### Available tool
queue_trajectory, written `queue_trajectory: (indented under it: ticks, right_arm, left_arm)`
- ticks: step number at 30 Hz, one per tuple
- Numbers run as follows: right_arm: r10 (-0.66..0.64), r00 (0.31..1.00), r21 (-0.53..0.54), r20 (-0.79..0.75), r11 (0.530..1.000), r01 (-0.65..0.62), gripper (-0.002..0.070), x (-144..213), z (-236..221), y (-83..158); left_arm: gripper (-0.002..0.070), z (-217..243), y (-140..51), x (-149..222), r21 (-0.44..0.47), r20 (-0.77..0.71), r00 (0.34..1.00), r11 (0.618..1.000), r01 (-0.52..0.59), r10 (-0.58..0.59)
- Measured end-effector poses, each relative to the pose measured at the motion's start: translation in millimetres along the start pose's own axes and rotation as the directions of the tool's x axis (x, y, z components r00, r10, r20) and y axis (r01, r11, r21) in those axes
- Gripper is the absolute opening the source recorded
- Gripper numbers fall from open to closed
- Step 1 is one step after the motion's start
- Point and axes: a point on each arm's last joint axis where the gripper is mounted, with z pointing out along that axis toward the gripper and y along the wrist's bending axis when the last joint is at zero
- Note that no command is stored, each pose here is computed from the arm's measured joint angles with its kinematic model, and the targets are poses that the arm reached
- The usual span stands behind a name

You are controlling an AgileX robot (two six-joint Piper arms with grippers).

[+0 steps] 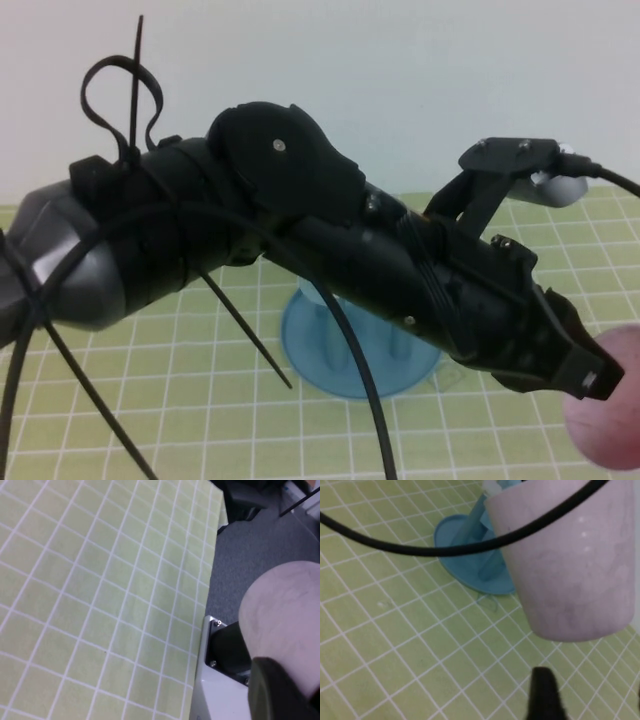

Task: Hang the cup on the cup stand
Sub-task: Adjust the cup with two arms

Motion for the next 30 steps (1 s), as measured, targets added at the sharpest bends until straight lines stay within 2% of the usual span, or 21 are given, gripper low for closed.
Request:
queue_trajectory:
  ticks: [2,4,7,14,18,23,30]
  right_arm:
    - [-0.005,1.000,-0.005,-0.024,1.000,0.005,0.0487,1.0,2.3,-2.3]
    - [-0.011,0.999,-0.017,-0.053,1.000,0.010,0.0602,1.8,6.5,-6.1]
    - [-0.026,0.996,-0.042,-0.091,0.999,0.023,0.0665,2.1,14.4,-12.8]
    - [-0.067,0.991,-0.057,-0.112,0.997,0.061,0.0690,-1.8,30.0,-28.8]
    - [-0.089,0.988,-0.109,-0.125,0.991,0.076,0.0692,-2.9,39.7,-34.1]
    - [-0.099,0.984,-0.172,-0.147,0.982,0.073,0.0692,-3.1,53.4,-39.6]
    - [-0.084,0.981,-0.170,-0.173,0.984,0.055,0.0693,-3.2,73.4,-52.7]
  left_arm:
    - [0.0000,2.5,-0.9,-0.3,-0.005,0.006,1.000,1.000,0.011,-0.011]
    - [0.0000,6.5,0.3,-1.5,-0.022,0.023,1.000,1.000,0.017,-0.016]
    - [0.0000,12.0,1.7,-1.8,-0.029,0.032,0.999,0.999,0.029,-0.028]
    - [0.0000,25.4,9.3,2.1,-0.007,0.004,0.998,0.998,0.064,-0.064]
    - [0.0000,29.3,12.5,2.4,0.000,0.004,0.997,0.997,0.077,-0.077]
    - [0.0000,26.3,7.8,-5.5,0.015,0.033,0.998,0.998,0.060,-0.061]
    - [0.0000,25.2,4.0,-9.2,0.039,0.033,0.999,0.999,0.037,-0.038]
